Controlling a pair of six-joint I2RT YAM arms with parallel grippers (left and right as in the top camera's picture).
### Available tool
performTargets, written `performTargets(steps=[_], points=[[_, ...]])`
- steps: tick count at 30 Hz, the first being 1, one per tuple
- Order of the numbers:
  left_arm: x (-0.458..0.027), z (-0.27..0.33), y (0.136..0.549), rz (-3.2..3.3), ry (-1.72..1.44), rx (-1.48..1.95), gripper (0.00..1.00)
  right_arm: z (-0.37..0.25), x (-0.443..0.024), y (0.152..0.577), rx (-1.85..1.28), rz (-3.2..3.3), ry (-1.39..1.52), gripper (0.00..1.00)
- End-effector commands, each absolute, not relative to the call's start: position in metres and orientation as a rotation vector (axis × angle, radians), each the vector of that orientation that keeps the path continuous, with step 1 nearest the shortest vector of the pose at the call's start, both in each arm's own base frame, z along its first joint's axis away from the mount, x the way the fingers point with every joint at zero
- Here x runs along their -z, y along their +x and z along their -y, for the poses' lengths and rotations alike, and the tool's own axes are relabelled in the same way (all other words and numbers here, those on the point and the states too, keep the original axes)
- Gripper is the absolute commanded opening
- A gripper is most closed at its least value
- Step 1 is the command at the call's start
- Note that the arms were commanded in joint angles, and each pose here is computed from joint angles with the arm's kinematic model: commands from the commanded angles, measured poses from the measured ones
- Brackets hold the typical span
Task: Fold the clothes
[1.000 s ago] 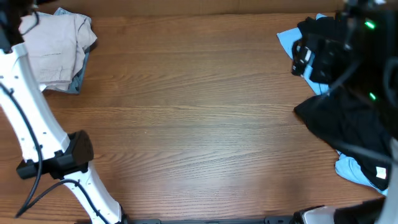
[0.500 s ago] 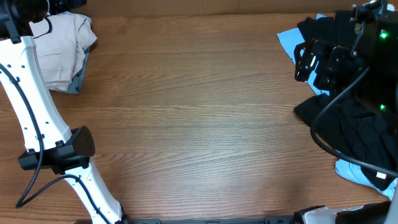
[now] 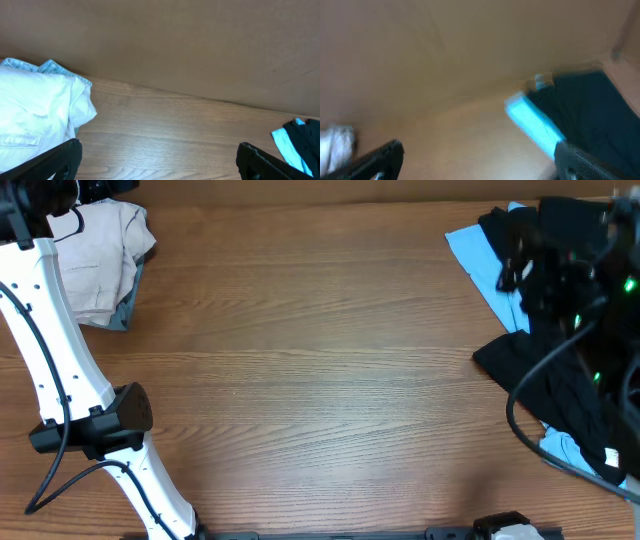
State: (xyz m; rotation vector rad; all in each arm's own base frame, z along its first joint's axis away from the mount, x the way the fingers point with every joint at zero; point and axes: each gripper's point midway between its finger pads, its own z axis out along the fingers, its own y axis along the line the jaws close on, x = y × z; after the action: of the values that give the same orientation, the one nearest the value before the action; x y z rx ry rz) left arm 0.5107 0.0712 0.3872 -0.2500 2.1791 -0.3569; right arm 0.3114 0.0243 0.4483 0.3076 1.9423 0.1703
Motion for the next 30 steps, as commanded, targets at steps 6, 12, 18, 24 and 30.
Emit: performTargets(steps=[6, 12, 18, 24, 30], points=[[-0.393, -0.064, 0.509, -2.168, -0.239, 0.379, 1.0, -0.023, -0.338, 0.293, -0.121, -1.818, 0.098, 1.0], [-0.393, -0.064, 0.509, -2.168, -0.239, 0.379, 1.0, -0.029, -0.284, 0.273, -0.191, -1.674, 0.061, 1.0], [-0.393, -0.064, 0.509, -2.168, -0.239, 0.38, 1.0, -0.032, -0.228, 0.257, -0.226, -1.605, 0.034, 1.0], [-0.393, -0.064, 0.509, -2.168, -0.239, 0.379, 1.0, -0.037, -0.198, 0.25, -0.253, -1.605, 0.008, 1.0], [-0.393, -0.064, 0.509, -2.168, -0.239, 0.379, 1.0, -0.04, -0.176, 0.247, -0.266, -1.625, -0.006, 1.0]])
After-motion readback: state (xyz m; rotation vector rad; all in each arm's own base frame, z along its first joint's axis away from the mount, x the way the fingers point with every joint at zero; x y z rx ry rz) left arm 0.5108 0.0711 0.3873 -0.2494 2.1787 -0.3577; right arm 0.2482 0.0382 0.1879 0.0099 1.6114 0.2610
